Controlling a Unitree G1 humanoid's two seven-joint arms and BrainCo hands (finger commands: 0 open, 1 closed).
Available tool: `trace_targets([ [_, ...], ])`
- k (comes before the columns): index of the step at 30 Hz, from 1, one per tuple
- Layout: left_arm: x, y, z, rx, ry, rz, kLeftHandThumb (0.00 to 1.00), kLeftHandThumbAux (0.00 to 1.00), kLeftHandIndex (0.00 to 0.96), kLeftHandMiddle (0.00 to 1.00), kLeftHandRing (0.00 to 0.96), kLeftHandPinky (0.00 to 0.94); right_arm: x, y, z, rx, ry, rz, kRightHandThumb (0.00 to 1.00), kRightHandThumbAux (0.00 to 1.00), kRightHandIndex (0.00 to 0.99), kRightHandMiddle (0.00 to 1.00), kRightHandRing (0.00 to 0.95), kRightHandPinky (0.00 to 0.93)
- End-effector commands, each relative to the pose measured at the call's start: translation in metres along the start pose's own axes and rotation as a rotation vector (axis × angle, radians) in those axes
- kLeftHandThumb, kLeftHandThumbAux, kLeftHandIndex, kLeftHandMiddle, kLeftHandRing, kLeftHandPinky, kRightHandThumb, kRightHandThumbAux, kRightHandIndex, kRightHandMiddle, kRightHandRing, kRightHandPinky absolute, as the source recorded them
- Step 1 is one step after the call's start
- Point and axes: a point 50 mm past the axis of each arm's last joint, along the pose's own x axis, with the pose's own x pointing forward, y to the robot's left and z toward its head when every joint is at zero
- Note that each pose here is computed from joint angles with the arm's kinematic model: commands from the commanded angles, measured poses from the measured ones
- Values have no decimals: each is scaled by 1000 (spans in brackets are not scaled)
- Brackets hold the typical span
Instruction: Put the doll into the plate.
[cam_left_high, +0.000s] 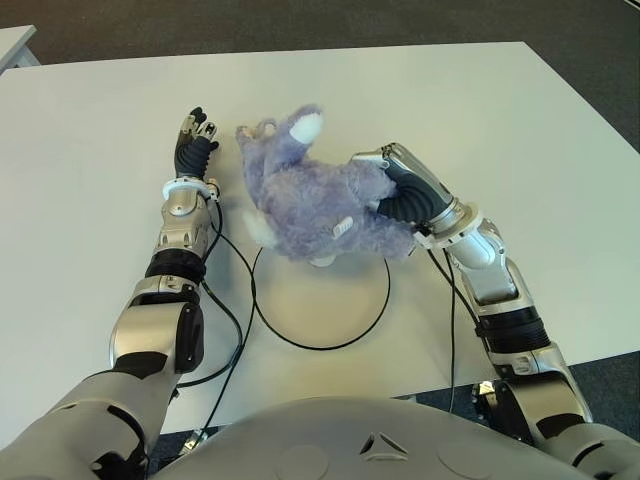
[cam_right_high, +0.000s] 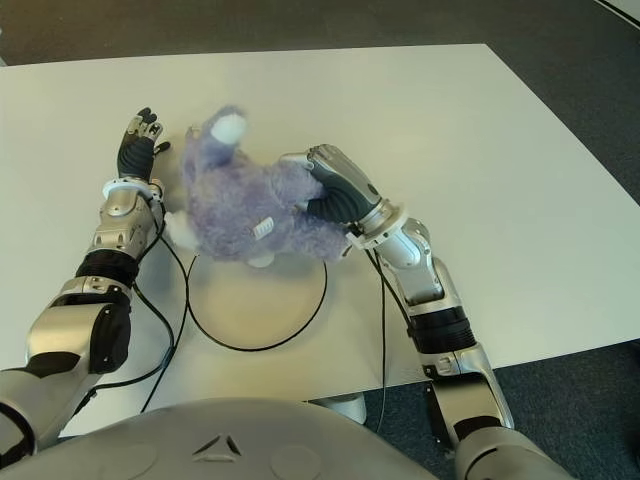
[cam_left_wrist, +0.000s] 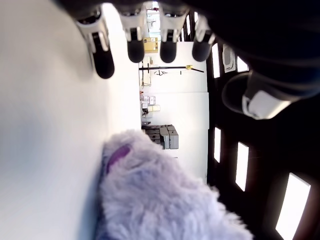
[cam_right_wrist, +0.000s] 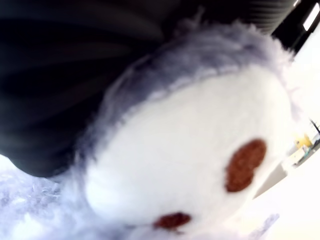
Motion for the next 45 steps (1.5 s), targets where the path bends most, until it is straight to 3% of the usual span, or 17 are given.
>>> trace_targets([
  [1,-9,3,-23,-1,102,16,578,399,0,0,0,65,-1,5,1,13,-1,9,711,714,439,838,840,839],
  [30,-9,3,-23,5,107,22,572,397,0,0,0,67,-11,20,1,-4,81,128,706,715,439,838,823,831],
  [45,-9,3,-23,2,110,21,576,395,0,0,0,66,-16,26,4,-2,75,187,706,715,439,843,821,831],
])
